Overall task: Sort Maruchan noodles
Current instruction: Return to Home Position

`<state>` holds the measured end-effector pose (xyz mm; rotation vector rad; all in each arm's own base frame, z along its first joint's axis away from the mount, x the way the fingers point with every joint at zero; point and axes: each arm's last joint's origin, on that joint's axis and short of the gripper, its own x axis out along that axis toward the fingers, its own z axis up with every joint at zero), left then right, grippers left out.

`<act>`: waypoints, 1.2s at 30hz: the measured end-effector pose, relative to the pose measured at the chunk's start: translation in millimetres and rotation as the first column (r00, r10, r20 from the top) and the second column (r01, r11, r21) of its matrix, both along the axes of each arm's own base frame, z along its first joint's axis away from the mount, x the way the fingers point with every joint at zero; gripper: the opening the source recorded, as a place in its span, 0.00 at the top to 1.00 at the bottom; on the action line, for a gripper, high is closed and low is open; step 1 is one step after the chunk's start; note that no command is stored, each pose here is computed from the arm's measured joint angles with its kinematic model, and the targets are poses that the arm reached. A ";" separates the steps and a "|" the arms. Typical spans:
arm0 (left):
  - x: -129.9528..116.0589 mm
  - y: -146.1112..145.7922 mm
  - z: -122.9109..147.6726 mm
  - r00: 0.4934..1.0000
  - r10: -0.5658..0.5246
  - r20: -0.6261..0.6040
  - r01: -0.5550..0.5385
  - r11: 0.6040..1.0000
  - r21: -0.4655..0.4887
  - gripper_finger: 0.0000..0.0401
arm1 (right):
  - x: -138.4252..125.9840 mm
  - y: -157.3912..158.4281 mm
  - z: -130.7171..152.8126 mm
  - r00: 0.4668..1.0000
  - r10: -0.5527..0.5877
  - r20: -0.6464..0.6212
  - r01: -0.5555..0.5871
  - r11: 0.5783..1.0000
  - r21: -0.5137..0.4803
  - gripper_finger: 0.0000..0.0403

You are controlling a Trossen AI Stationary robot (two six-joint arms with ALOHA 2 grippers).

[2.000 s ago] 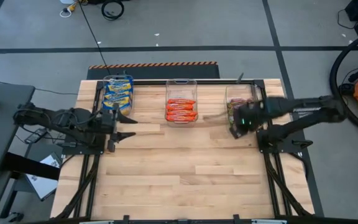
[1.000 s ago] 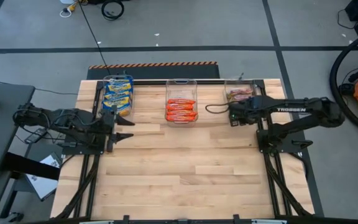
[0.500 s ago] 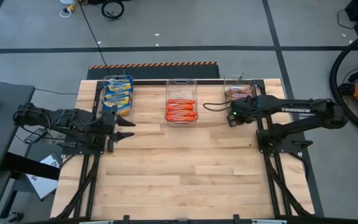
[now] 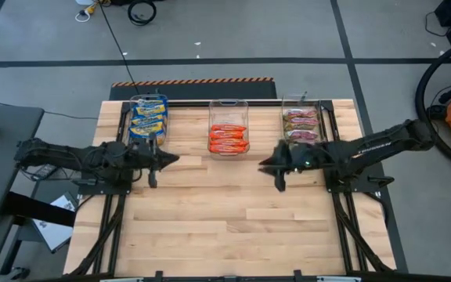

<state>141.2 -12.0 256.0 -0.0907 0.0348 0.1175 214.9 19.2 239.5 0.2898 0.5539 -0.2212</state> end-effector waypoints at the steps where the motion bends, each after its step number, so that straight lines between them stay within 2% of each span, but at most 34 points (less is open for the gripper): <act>1: 0.4 3.5 -2.6 1.000 0.023 -0.003 -0.024 1.000 -0.004 0.97 | 2.8 3.4 -2.1 0.994 0.076 0.079 -0.072 0.996 -0.049 0.73; 3: 1.0 9.5 -9.4 0.998 0.046 -0.045 -0.047 0.999 -0.011 0.98 | 4.4 8.1 -6.0 0.954 0.205 0.221 -0.174 0.973 -0.154 0.77; 5: 0.6 13.2 -11.9 0.996 0.048 -0.070 -0.050 0.999 -0.021 0.98 | -0.9 9.2 -8.5 0.923 0.267 0.276 -0.207 0.952 -0.228 0.83; 8: -6.2 15.6 -12.6 0.995 0.055 -0.089 -0.056 0.998 -0.013 0.98 | -14.1 7.2 -9.7 0.906 0.311 0.288 -0.232 0.932 -0.277 0.94; 10: -11.7 16.3 -10.4 0.995 0.058 -0.076 -0.057 0.998 0.010 0.98 | -22.9 5.7 -16.1 0.907 0.351 0.234 -0.273 0.911 -0.310 0.98; 12: -16.2 16.4 -7.6 0.997 0.057 -0.055 -0.055 0.998 0.038 0.98 | -30.1 4.5 -23.2 0.918 0.353 0.183 -0.289 0.908 -0.302 0.97; 14: -18.7 16.2 -6.7 0.999 0.048 -0.025 -0.047 0.997 0.056 0.98 | -34.4 3.7 -23.2 0.921 0.322 0.218 -0.262 0.928 -0.265 0.95; 17: -21.4 15.8 -17.7 0.999 0.031 -0.028 -0.029 0.998 0.062 0.98 | -38.3 3.2 -22.1 0.903 0.324 0.282 -0.247 0.929 -0.277 0.95; 21: -27.3 15.9 -27.9 0.999 0.037 -0.016 -0.037 0.999 0.025 0.98 | -45.8 1.3 -18.6 0.883 0.327 0.338 -0.230 0.927 -0.295 0.98; 29: -35.6 13.4 -23.4 0.999 -0.011 0.033 0.011 1.000 0.009 0.98 | -72.4 -3.4 -18.0 0.889 0.315 0.332 -0.223 0.932 -0.285 0.94; 36: -34.1 13.7 -26.0 1.000 -0.002 0.004 0.002 1.000 0.010 0.96 | -75.6 -3.9 -15.6 0.882 0.316 0.349 -0.217 0.931 -0.294 0.94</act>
